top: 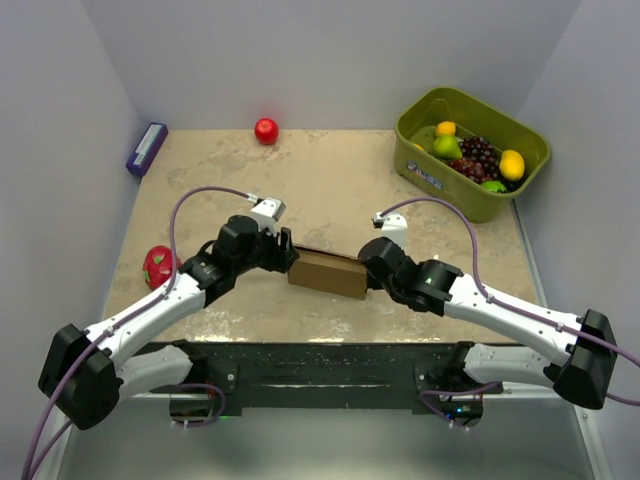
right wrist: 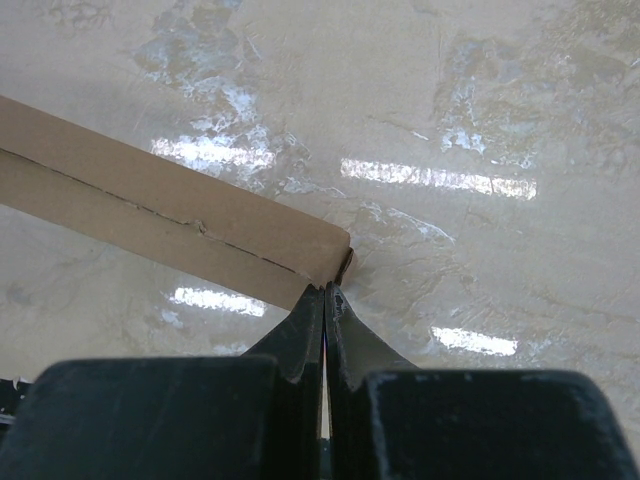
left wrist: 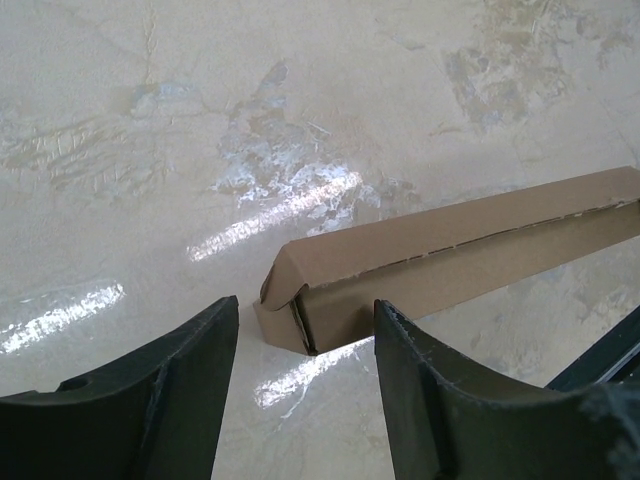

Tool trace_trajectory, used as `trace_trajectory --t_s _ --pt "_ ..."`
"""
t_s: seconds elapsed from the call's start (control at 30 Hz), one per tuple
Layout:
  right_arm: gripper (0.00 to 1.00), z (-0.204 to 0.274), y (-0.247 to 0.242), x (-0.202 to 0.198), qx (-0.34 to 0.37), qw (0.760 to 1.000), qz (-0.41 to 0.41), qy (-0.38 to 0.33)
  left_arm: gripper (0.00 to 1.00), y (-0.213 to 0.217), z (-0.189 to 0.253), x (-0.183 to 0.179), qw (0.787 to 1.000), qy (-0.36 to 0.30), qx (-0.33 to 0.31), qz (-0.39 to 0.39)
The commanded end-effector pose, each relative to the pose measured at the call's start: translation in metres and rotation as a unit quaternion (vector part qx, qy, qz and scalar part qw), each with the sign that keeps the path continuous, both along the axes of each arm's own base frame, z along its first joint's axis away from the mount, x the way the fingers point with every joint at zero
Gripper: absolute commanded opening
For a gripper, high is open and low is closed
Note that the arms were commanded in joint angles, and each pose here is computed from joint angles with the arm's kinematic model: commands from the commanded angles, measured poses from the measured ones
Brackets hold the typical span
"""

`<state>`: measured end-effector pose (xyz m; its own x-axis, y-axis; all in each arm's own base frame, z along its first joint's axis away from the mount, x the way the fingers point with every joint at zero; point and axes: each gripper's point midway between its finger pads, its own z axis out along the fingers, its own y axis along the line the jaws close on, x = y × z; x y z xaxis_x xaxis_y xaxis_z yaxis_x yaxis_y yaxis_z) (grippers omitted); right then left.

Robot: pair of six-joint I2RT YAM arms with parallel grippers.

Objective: Fold the paper box

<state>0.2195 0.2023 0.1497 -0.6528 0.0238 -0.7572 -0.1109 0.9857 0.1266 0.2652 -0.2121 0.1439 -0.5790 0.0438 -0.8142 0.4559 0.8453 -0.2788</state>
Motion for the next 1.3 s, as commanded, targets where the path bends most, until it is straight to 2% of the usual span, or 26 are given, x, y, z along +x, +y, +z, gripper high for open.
trace_trajectory --t_s 0.0,0.17,0.4,0.7,0.8,1.27 --pt "0.0 -0.004 0.002 -0.003 -0.001 1.0 0.0 0.011 0.61 -0.008 0.013 0.012 1.0 -0.026 -0.01 -0.005" --pt "0.0 -0.005 0.001 -0.004 0.0 1.0 0.0 0.012 0.57 -0.014 0.017 0.014 0.999 -0.035 -0.019 -0.014" --pt "0.0 -0.006 0.0 -0.005 0.001 1.0 0.001 0.013 0.39 -0.018 0.013 0.012 0.999 -0.029 -0.024 -0.024" --pt "0.0 -0.007 0.0 -0.005 -0.001 1.0 0.001 0.014 0.27 -0.016 0.01 0.011 0.999 -0.02 -0.016 -0.019" --pt "0.0 -0.009 0.001 -0.005 -0.004 1.0 0.002 0.016 0.17 -0.013 0.007 0.013 1.0 -0.015 -0.005 -0.012" --pt "0.0 -0.012 0.003 -0.004 -0.01 1.0 0.003 0.019 0.17 -0.006 0.006 0.006 0.999 -0.025 0.047 0.01"
